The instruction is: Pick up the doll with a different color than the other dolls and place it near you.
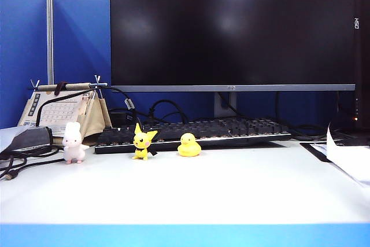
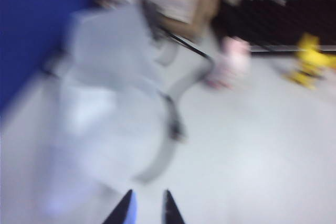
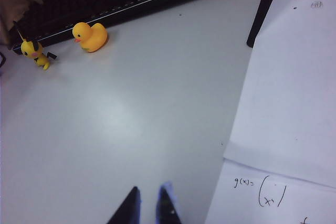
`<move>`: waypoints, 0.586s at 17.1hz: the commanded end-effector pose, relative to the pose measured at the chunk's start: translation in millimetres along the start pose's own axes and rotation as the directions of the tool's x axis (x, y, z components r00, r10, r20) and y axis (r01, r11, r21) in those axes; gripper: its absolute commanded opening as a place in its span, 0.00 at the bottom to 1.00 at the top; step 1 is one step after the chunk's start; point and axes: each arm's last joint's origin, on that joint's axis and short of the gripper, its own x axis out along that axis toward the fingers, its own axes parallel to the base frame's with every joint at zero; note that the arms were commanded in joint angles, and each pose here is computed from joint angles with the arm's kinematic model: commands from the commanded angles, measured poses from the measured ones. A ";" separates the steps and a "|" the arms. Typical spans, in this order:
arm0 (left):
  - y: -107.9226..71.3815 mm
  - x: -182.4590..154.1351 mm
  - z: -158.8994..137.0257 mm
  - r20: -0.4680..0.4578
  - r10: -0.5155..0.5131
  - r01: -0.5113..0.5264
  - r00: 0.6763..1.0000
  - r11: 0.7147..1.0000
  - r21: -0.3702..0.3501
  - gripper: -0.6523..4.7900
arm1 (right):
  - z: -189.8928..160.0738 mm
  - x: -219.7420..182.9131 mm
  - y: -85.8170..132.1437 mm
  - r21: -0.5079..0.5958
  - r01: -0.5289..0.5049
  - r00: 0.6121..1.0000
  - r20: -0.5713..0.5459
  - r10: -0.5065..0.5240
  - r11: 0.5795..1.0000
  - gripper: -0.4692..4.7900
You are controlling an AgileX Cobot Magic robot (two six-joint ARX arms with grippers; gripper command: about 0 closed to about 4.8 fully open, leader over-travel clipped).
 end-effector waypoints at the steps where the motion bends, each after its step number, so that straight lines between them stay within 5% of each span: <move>1: -2.9 -0.2 -1.4 -0.055 -0.102 0.102 0.993 0.995 -0.018 0.24 | -1.6 0.1 -0.7 -0.005 0.008 1.000 -0.015 -0.008 1.000 0.19; 5: 2.9 -0.5 -11.3 -0.129 -0.049 0.060 0.990 0.995 0.078 0.24 | -1.6 0.1 -0.7 -0.005 0.009 1.000 -0.016 -0.009 1.000 0.19; 10: -4.0 -0.1 1.5 -0.024 -0.099 0.100 0.995 0.995 0.028 0.24 | -1.6 0.1 -0.7 -0.005 0.008 1.000 -0.016 -0.008 1.000 0.19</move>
